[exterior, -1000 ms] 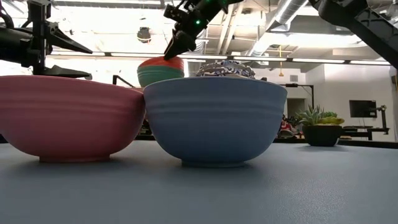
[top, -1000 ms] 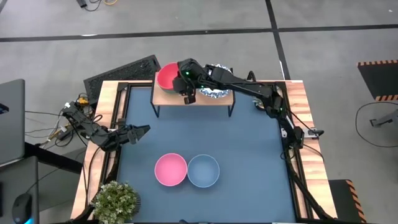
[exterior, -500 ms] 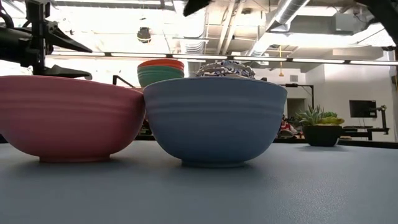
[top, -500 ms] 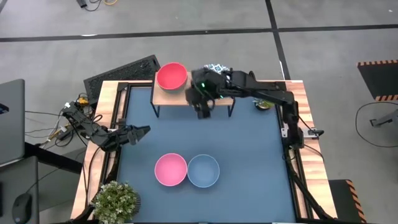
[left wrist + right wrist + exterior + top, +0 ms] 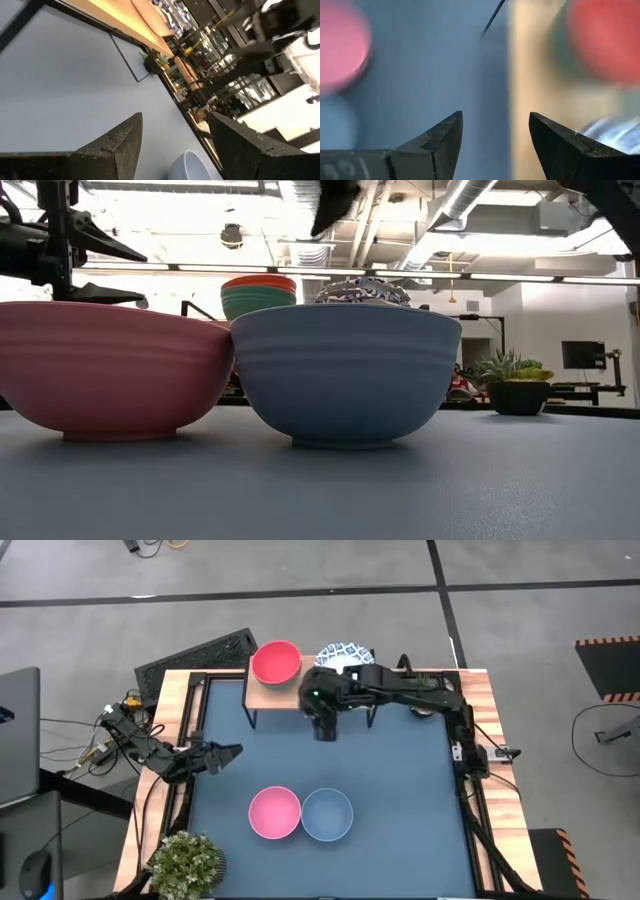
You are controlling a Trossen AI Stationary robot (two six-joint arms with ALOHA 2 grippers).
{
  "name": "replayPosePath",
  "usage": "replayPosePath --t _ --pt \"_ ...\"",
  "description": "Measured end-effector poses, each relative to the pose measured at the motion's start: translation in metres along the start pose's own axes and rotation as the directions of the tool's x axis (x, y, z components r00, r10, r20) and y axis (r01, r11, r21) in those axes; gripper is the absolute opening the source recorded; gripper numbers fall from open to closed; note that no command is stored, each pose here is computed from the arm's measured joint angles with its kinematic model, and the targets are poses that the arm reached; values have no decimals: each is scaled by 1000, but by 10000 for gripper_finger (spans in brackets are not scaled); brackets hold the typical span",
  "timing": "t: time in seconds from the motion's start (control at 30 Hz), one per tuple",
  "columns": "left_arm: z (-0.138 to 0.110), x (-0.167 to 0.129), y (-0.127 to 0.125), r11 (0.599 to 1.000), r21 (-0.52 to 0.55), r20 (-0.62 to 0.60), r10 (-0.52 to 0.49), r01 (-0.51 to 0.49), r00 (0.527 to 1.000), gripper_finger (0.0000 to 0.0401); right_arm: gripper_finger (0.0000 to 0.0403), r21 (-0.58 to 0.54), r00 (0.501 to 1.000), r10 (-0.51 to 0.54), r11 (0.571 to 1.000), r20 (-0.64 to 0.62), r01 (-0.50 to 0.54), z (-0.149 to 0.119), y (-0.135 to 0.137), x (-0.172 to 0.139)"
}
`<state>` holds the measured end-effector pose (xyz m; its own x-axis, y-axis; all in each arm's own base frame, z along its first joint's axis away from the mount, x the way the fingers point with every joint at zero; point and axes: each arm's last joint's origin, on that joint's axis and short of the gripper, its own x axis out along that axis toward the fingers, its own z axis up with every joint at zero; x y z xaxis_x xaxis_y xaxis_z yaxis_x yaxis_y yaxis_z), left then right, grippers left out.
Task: Place and stack bowls onto a shelf
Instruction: Stack the blue bowl on top of the orange bowl on the shelf
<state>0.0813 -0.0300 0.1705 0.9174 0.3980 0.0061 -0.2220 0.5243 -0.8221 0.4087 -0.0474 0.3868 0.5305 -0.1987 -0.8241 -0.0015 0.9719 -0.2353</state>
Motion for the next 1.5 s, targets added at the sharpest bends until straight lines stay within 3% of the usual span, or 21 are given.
replayPosePath --t 0.1,0.2,0.43,0.67,1.03,1.17,1.37,1.43,1.5 --pt "-1 0 -1 1000 6 -29 -24 24 999 214 255 69 984 125 991 -125 -117 -13 12 -5" --pt "-1 0 -1 999 13 -38 -31 32 999 214 255 121 950 193 978 -245 -168 -22 32 -9" --pt "-1 0 -1 999 13 -41 -33 34 999 214 255 165 949 241 964 -202 -209 -13 97 -8" --pt "-1 0 -2 999 10 -61 -50 51 997 214 255 193 927 254 959 -277 -205 -31 144 42" --pt "-2 0 -2 998 5 -74 -61 61 995 214 255 248 900 297 943 -320 -223 -70 163 108" --pt "-2 0 -2 998 5 -74 -61 61 995 214 255 174 888 294 953 -353 -247 -78 168 107" --pt "-2 0 -2 998 5 -74 -60 61 995 214 255 -12 914 328 940 -239 -340 -65 178 59" --pt "-2 0 -2 998 5 -74 -60 61 995 214 255 -141 914 346 915 -211 -379 -65 191 43" --pt "-2 0 -2 998 6 -73 -59 60 996 214 255 -289 904 360 862 -229 -416 -70 209 34"
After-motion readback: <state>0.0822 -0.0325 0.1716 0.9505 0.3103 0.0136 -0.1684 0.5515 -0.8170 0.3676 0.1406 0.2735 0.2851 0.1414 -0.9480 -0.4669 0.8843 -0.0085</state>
